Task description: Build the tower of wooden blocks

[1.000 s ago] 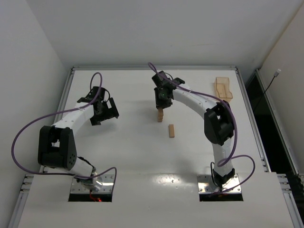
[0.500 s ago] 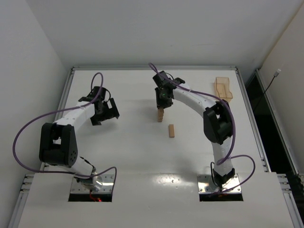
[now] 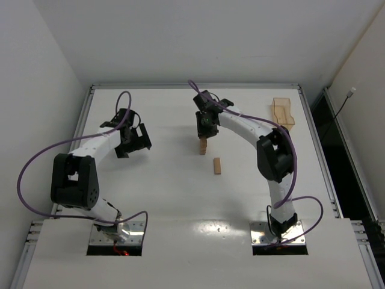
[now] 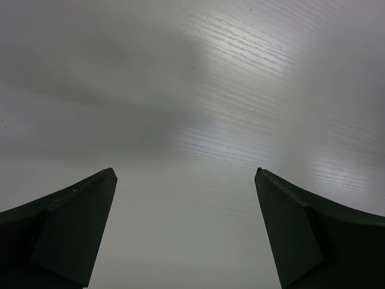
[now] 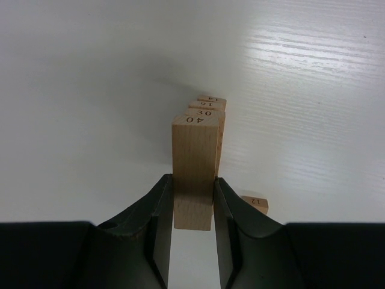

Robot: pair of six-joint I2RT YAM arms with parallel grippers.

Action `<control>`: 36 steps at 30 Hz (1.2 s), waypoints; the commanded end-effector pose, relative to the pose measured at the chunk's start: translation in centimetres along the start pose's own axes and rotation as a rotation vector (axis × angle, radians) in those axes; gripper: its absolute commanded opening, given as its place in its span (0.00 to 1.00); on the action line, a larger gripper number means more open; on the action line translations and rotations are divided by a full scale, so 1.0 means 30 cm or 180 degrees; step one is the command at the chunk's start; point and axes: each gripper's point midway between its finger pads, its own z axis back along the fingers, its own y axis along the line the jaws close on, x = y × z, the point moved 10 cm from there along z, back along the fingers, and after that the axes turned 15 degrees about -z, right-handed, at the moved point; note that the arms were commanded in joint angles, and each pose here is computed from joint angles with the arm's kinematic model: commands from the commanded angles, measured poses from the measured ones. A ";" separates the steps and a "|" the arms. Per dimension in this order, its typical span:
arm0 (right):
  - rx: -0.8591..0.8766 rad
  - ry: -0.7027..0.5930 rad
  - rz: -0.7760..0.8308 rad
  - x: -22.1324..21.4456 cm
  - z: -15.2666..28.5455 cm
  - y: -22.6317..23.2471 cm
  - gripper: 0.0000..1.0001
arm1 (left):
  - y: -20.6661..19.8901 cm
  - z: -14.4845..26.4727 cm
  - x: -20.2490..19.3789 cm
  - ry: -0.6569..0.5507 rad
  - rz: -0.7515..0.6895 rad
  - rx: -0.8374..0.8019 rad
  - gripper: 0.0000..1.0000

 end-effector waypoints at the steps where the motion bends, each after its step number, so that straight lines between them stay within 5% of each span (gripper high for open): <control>1: 0.0066 -0.0079 -0.0016 0.030 0.001 0.005 0.26 | 0.000 0.010 0.044 -0.0130 0.0080 -0.0032 1.00; 5: 0.0066 -0.0079 -0.0016 0.030 0.001 0.005 0.40 | 0.000 0.002 0.042 -0.0102 0.0078 -0.0025 1.00; 6: 0.0066 -0.0079 -0.0016 0.030 0.001 0.005 0.53 | 0.000 0.002 0.042 -0.0102 0.0078 -0.0025 1.00; 14: 0.0203 -0.0148 0.0080 0.046 0.026 0.017 0.58 | -0.005 -0.001 0.048 -0.0093 0.0078 -0.0058 1.00; 23: 0.0693 -0.0977 0.0693 0.027 0.224 -0.035 0.75 | -0.036 0.007 0.031 -0.0099 -0.0026 -0.0083 1.00; 29: 0.0549 -0.1015 0.0788 -0.087 0.316 -0.189 0.71 | -0.050 0.012 0.013 -0.0091 -0.0135 -0.0029 1.00; 36: 0.0465 -0.0448 0.0698 -0.278 0.253 -0.314 0.63 | -0.053 0.011 0.011 -0.0108 -0.0161 0.0024 1.00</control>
